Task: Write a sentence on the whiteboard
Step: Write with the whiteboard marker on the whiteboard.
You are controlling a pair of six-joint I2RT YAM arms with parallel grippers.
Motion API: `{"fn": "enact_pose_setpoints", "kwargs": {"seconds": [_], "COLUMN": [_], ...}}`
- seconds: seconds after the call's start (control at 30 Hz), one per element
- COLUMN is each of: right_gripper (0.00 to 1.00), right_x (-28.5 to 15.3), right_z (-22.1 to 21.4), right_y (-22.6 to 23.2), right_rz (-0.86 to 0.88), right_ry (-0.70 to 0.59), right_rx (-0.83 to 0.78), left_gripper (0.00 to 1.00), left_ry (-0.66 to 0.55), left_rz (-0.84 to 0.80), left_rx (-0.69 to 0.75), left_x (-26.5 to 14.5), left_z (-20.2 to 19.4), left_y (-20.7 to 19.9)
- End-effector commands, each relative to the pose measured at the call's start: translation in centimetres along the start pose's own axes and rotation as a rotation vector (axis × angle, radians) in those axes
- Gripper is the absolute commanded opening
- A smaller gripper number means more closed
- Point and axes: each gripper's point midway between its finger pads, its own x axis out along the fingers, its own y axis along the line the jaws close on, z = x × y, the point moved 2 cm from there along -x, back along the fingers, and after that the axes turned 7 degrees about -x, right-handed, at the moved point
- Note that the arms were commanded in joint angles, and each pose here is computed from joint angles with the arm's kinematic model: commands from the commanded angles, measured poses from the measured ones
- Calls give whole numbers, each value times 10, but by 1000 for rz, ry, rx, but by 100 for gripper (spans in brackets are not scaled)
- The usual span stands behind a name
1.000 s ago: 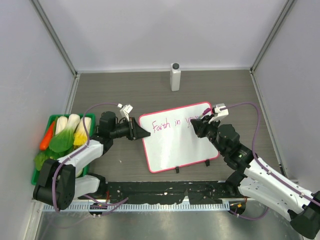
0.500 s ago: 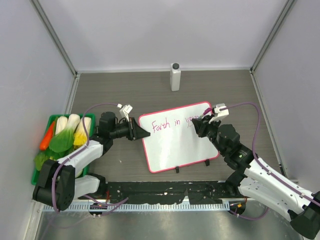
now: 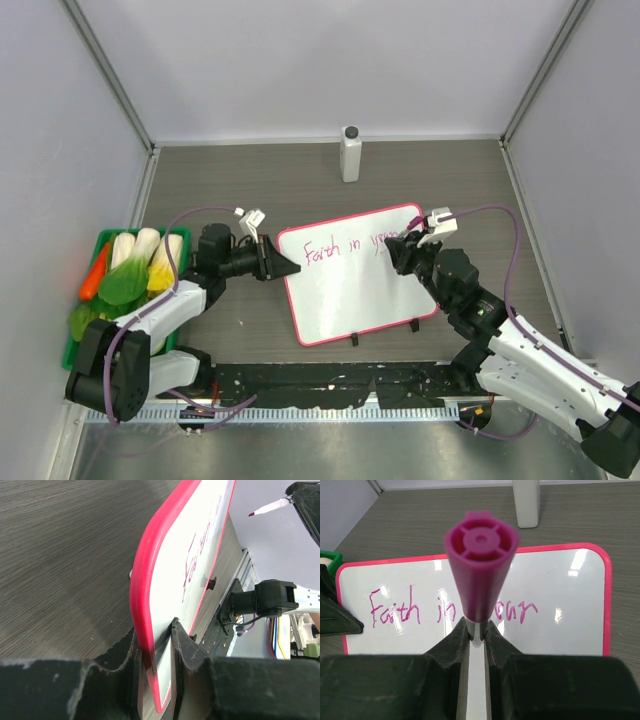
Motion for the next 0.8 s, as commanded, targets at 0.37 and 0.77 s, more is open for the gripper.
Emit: {"fn": "enact_pose_setpoints", "kwargs": {"seconds": [0.37,0.77], "right_gripper": [1,1], "right_x": [4,15], "right_z": [15,10], "right_y": [44,69], "right_rz": [113,161], "right_ry": [-67,-81], "right_rx": [59,62], "left_gripper": [0,0], "left_ry": [-183,-246], "left_rz": [349,350], "left_rx": [84,34], "left_x": [-11,-1], "left_z": [27,36], "left_y": [68,71]}}
